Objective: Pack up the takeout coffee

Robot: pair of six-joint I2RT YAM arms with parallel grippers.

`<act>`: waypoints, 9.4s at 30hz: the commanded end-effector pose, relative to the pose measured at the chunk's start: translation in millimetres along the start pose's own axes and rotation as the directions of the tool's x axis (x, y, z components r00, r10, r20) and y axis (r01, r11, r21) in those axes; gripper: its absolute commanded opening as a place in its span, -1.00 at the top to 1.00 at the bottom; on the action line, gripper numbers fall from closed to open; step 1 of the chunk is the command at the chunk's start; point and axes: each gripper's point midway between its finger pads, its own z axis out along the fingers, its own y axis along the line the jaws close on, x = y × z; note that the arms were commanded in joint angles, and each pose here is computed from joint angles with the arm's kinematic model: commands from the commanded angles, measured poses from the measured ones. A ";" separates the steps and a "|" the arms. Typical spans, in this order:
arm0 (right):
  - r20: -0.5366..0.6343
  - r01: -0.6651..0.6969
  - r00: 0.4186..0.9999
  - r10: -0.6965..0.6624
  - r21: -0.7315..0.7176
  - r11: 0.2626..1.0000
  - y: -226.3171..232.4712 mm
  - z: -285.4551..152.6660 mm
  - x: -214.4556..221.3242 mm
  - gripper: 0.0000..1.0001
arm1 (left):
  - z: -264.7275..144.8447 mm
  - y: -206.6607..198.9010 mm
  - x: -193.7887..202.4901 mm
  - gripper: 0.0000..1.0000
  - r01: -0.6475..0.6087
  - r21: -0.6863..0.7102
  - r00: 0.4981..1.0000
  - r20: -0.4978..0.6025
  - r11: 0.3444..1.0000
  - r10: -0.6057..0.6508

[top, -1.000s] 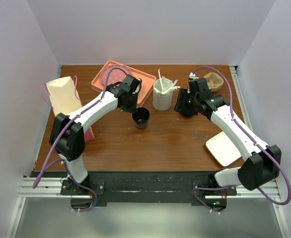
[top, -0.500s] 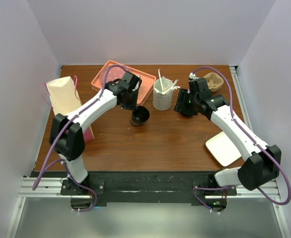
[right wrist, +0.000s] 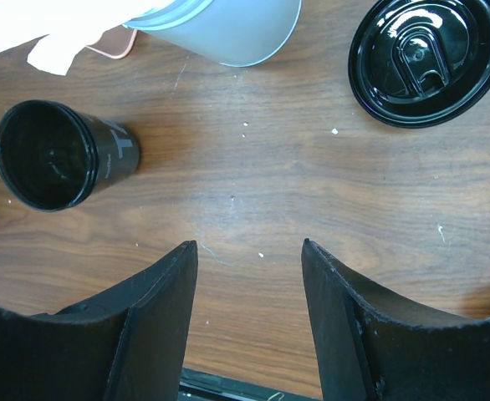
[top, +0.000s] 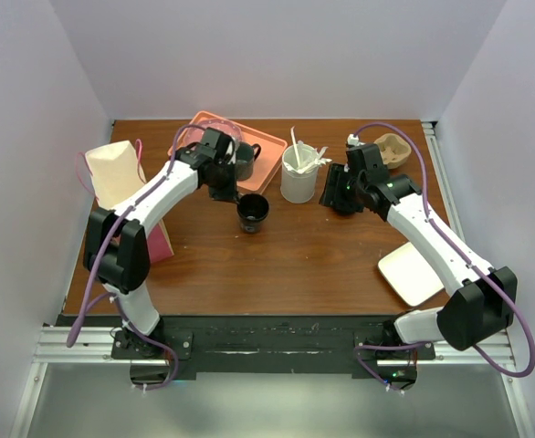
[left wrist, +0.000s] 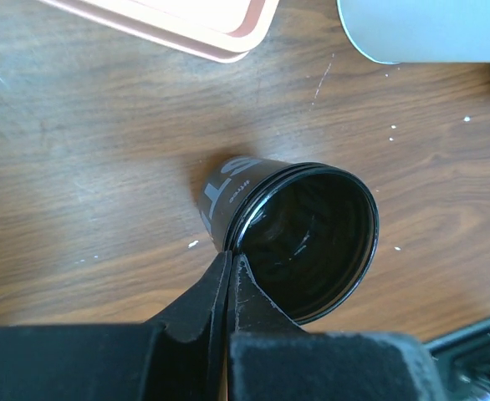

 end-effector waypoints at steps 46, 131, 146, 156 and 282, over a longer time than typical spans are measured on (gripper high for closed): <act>0.178 0.321 0.947 -0.269 -0.429 0.844 143.8 -38.4 -19.4 -0.19 | -90.4 -31.6 -49.1 1.00 0.033 0.291 0.968 0.229 0.956 -0.103; 0.230 -0.172 0.968 0.104 0.301 0.938 -46.6 -21.8 -61.5 -0.11 | -131.4 -77.4 43.5 -1.00 -0.203 0.306 0.948 0.300 0.930 0.108; 0.003 -0.031 0.999 0.033 0.399 0.916 -121.1 90.3 -60.3 0.06 | -156.3 -44.5 37.1 -1.00 -0.175 0.154 0.919 0.381 0.972 0.106; -0.063 0.036 0.998 -0.014 0.365 0.930 -132.8 111.8 -59.2 0.22 | -152.1 -39.7 33.0 -1.00 -0.174 0.113 0.919 0.376 0.978 0.121; 0.706 0.946 0.284 -0.648 -0.094 0.312 180.0 -180.5 27.3 -0.14 | -208.6 -158.1 6.3 1.00 0.239 0.675 0.961 -0.062 0.698 -0.268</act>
